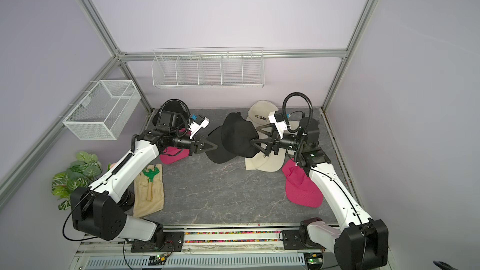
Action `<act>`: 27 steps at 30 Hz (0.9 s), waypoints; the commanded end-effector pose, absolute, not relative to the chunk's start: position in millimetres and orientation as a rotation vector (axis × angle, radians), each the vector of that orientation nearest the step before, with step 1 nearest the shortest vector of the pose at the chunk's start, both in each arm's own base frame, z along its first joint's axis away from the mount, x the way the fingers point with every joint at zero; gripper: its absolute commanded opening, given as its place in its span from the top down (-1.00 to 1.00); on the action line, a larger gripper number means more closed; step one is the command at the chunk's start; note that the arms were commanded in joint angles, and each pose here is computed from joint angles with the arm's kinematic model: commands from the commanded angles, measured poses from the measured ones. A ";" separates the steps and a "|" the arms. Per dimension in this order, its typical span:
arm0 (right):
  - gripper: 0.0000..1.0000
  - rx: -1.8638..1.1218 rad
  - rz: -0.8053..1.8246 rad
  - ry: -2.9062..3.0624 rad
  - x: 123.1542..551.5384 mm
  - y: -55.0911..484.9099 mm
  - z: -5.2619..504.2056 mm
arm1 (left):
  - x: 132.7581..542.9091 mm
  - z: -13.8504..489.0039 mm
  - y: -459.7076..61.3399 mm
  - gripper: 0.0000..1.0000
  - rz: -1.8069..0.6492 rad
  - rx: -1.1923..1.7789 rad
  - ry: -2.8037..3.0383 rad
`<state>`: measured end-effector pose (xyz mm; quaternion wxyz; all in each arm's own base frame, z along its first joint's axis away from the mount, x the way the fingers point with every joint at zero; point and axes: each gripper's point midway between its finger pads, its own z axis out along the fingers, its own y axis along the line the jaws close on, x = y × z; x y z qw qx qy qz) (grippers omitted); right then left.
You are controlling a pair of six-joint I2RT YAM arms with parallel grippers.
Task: Stack the baseball caps by color
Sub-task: Place the baseball cap on the baseball cap.
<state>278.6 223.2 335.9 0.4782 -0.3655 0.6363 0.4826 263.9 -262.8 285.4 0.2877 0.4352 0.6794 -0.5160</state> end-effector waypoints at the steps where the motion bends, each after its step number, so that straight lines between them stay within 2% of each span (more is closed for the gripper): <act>1: -0.78 -0.935 1.182 1.583 280.9 233.5 323.2 | 254.6 302.1 -271.1 1.00 -1.410 1.239 1.720; 14: -0.80 -1.231 1.321 1.387 235.5 259.7 326.4 | 272.1 303.9 -267.3 1.00 -1.363 1.240 1.732; 16: -0.99 -1.279 1.371 1.343 226.1 260.0 330.9 | 278.3 302.4 -263.2 1.00 -1.353 1.230 1.739; 23: -0.16 -1.356 1.432 1.288 204.2 254.8 343.9 | 300.9 286.5 -250.5 1.00 -1.256 1.200 1.851; 27: -0.13 -1.356 1.440 1.290 204.7 255.4 345.7 | 305.9 281.9 -249.9 1.00 -1.215 1.199 1.864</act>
